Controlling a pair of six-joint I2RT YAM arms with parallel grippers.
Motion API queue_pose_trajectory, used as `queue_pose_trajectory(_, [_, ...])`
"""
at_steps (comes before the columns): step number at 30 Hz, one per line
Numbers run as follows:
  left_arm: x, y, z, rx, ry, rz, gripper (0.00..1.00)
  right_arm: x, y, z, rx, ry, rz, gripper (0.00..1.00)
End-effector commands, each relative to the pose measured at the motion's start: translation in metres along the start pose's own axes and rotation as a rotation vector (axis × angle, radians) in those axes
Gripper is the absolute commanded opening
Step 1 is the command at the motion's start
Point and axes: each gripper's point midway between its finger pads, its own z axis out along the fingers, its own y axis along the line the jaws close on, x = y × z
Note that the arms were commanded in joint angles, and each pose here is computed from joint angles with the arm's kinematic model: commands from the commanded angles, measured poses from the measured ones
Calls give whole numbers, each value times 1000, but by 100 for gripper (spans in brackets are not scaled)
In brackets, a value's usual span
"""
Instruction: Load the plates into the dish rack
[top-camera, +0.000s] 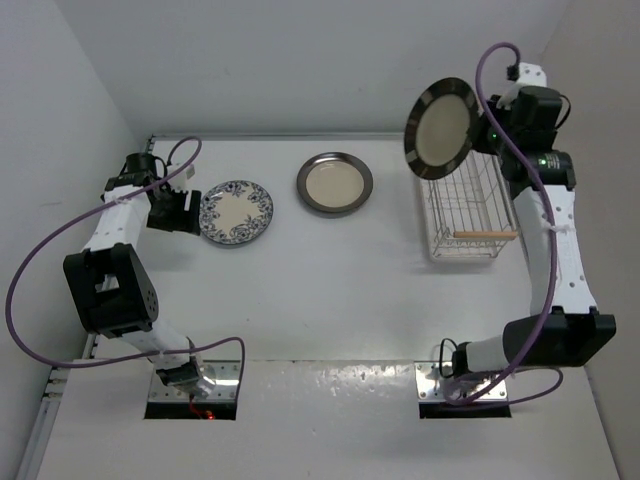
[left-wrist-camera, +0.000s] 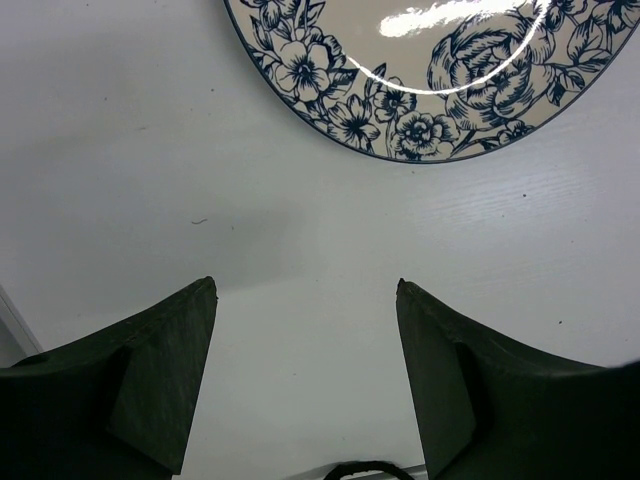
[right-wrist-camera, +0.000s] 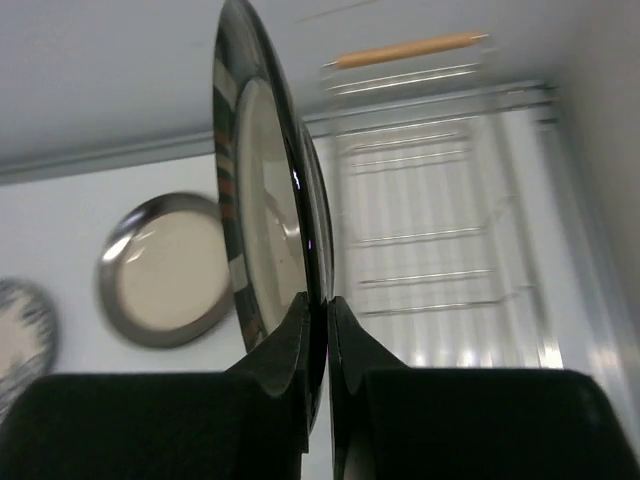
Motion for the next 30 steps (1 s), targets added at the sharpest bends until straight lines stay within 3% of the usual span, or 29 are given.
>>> queue_pose_trajectory(1, [-14,6,-7,-13,-40,-8,77,-69,-45,-35,213,-209,-103,0])
queue_pose_trajectory(5, [-14,4,-7,-4,-43,-8,77,-96,-84,-50,395,-245,-278,0])
queue_pose_trajectory(9, [-14,4,-7,-4,-43,-8,77,-72,-120,-44,547,-168,-425,0])
queue_pose_trajectory(20, [-12,1,-5,16,-41,-1,77,-2,-154,-13,611,-27,-547,0])
queue_pose_trajectory(30, [-12,1,-5,16,-41,-1,77,-3,-159,1,609,-28,-667,0])
